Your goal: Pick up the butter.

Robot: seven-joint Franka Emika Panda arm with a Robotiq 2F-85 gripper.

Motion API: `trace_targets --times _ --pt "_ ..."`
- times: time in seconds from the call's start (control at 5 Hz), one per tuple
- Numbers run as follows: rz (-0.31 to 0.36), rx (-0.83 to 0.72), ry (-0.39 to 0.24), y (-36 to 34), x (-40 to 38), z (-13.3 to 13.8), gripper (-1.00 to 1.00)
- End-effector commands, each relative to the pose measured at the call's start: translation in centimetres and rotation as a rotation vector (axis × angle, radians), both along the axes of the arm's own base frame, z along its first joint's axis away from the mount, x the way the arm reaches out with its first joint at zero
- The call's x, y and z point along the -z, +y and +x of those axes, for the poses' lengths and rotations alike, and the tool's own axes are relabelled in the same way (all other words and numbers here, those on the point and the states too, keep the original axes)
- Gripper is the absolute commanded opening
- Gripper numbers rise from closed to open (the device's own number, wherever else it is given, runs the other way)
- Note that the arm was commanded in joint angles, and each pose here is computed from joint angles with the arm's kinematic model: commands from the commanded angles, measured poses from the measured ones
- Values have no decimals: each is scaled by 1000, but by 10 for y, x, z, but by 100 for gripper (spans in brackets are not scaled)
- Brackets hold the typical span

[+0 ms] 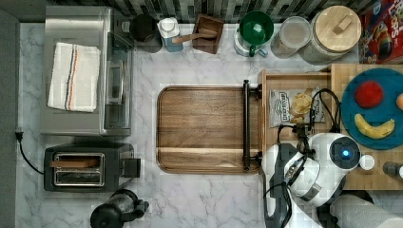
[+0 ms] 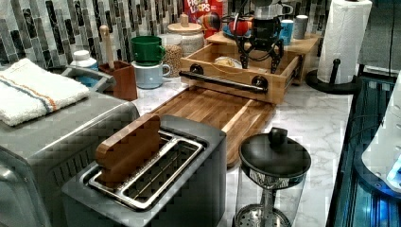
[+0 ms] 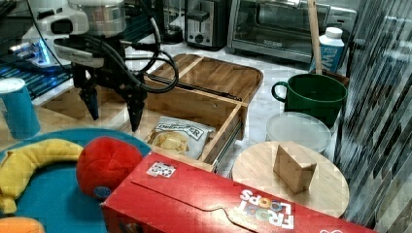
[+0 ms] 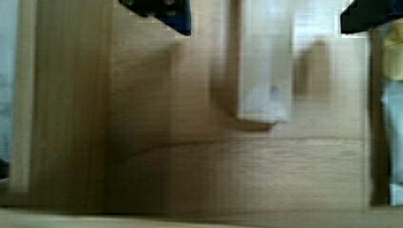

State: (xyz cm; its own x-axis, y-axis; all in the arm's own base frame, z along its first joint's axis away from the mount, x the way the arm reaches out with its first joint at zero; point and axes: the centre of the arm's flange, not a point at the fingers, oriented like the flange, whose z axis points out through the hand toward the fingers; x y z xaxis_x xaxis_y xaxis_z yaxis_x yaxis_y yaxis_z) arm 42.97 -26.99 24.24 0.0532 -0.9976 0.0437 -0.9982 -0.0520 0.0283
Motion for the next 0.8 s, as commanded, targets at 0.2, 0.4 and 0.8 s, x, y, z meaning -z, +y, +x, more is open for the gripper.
trace_targets --times 0.2,0.4,0.8 --pt "-44 -55 -61 -18 -13 -16 -100" --pt "-6 -27 -44 -12 -19 -15 -100" --pt "-6 -35 -110 10 -6 -14 -100"
